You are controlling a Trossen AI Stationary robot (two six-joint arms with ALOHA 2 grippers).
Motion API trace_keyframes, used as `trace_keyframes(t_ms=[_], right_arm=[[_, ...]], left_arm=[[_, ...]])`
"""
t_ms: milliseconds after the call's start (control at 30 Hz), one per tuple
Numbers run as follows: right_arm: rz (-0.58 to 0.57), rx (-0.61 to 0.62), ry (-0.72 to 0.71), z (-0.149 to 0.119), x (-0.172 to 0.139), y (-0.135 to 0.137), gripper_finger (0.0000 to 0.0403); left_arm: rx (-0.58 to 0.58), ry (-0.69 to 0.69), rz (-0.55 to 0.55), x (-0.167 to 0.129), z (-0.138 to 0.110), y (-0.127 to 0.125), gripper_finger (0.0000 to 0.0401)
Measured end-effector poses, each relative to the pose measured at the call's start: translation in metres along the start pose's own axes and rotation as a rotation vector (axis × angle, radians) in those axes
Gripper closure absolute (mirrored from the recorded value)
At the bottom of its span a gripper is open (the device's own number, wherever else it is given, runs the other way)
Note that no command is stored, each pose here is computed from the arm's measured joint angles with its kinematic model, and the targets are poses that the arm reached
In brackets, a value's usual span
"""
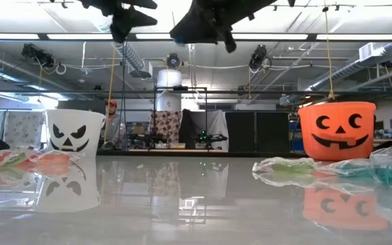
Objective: Sort candy by brand, put in halloween buckets
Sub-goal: Put the blue lollipop into the white bucket
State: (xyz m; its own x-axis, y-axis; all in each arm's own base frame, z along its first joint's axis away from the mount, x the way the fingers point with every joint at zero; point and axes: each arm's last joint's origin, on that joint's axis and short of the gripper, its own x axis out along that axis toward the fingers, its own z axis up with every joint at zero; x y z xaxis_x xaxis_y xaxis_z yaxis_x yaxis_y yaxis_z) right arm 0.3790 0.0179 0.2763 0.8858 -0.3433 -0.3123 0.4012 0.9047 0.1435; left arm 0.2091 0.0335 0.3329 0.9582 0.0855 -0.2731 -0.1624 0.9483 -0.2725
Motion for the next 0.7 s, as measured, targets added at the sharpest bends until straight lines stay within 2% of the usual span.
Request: trace_keyframes(t_ms=[300, 400, 500, 700], right_arm=[[0.027, -0.046, -0.046, 0.012, 0.009, -0.020, 0.0321], [0.030, -0.071, -0.046, 0.012, 0.010, -0.020, 0.0321], [0.030, -0.077, -0.046, 0.012, 0.010, -0.020, 0.0321], [0.016, -0.076, -0.048, 0.012, 0.010, -0.021, 0.0321]], left_arm=[[-0.002, -0.034, 0.004, 0.036, -0.002, 0.004, 0.0221], [-0.016, -0.055, 0.034, 0.046, -0.003, 0.006, 0.0236], [-0.036, -0.069, 0.079, 0.050, -0.003, 0.009, 0.0271], [-0.064, -0.071, 0.091, 0.049, -0.002, 0.015, 0.0384]])
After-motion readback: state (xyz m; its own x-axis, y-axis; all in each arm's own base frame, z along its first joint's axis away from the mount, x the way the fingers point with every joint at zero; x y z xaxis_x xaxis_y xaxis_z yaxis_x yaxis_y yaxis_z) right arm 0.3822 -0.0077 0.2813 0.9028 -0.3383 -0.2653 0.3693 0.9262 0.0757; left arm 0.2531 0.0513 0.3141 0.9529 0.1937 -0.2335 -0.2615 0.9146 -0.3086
